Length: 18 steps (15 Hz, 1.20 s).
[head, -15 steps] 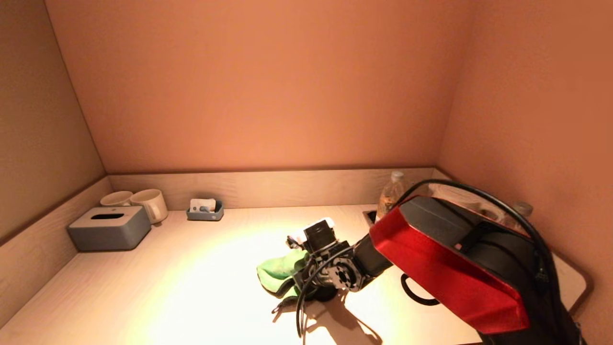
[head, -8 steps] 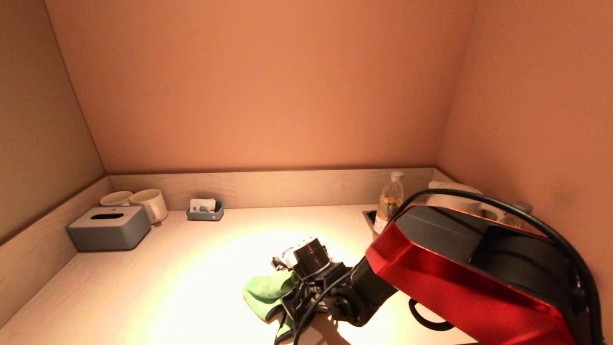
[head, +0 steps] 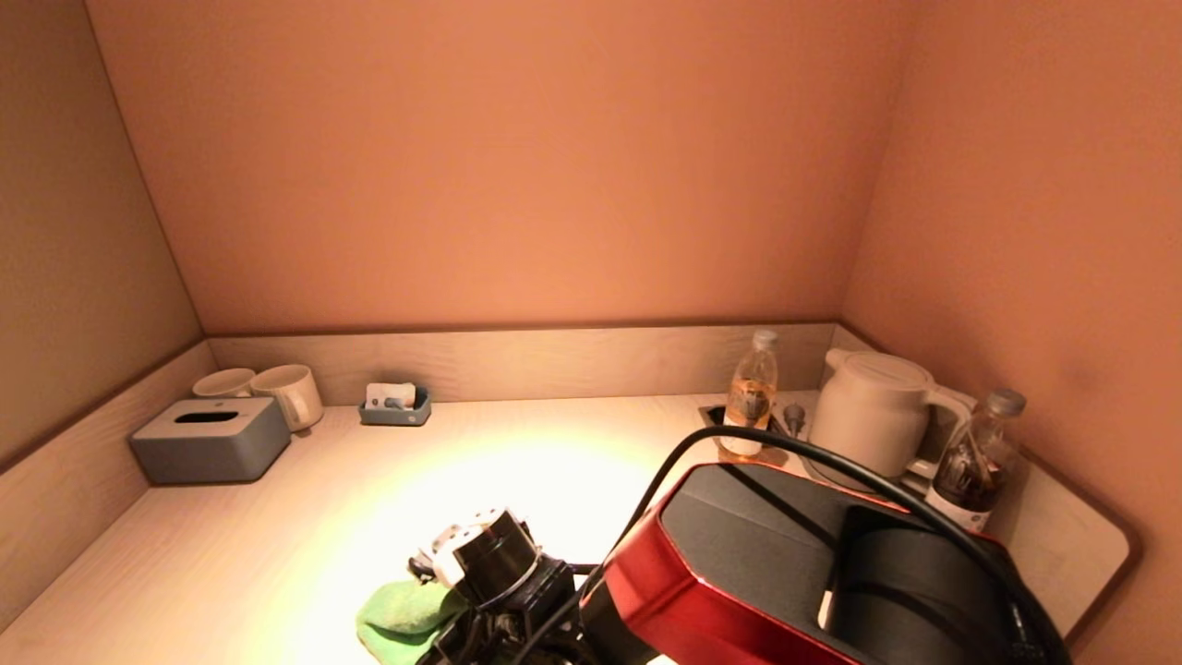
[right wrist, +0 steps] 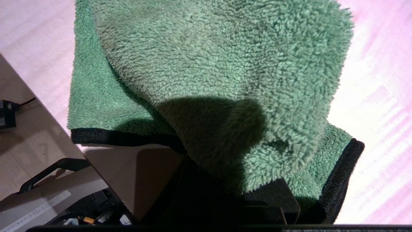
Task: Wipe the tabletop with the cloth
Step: Sweep the stains on the table
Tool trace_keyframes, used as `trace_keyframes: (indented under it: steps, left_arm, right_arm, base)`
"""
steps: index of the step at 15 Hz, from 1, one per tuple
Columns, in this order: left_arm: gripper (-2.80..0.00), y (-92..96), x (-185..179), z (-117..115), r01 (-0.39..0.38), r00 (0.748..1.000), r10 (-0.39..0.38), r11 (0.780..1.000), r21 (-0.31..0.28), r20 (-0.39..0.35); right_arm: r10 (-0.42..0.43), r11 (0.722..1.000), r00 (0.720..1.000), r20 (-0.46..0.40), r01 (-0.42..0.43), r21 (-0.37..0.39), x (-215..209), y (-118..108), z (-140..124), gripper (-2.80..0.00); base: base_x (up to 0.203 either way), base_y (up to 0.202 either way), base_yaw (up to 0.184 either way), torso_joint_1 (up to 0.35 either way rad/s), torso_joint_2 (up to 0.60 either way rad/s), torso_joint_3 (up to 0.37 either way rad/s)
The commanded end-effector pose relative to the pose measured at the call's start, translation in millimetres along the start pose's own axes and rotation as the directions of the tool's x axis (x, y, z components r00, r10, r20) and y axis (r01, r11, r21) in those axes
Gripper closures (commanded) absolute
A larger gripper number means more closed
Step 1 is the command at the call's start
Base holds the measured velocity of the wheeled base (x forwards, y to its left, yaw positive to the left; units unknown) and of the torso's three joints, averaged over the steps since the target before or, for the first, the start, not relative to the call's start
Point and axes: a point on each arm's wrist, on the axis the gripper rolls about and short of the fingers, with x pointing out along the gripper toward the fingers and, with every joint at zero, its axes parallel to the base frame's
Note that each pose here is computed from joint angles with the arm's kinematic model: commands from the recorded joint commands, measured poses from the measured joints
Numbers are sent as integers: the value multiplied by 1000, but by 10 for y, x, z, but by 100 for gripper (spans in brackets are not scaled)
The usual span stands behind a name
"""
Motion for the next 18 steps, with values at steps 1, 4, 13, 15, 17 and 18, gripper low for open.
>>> trace_keyframes:
  steps: [1,4,13,15,17,18]
  left_arm:
    - [0,0,0,0,-1,1000,1,1000,0,0]
    - [0,0,0,0,-1,1000,1,1000,0,0]
    - [0,0,0,0,-1,1000,1,1000,0,0]
    - [0,0,0,0,-1,1000,1,1000,0,0]
    - [0,0,0,0,-1,1000,1,1000,0,0]
    - [0,0,0,0,-1,1000,1,1000,0,0]
  right_arm:
    - [24,999,1000,3,-24,-23,72,152,22,0]
    - [48,998,999,17,-47,-43,96,311,101,0]
    - [-40,999,995,-92,43,32,-98,-212,-415,0]
    - [-83,994,993,-80,88,64,-169,-441,-489,0]
    - [-133,984,987,-86,142,107,-240,-710,-565,0]
    - [-157,978,984,-85,167,128,-254,-841,-588,0]
  base:
    - [0,0,0,0,0,0]
    - [0,0,0,0,0,0]
    - [0,0,0,0,0,0]
    - [0,0,0,0,0,0]
    - [0,0,0,0,0,0]
    - [0,0,0,0,0,0]
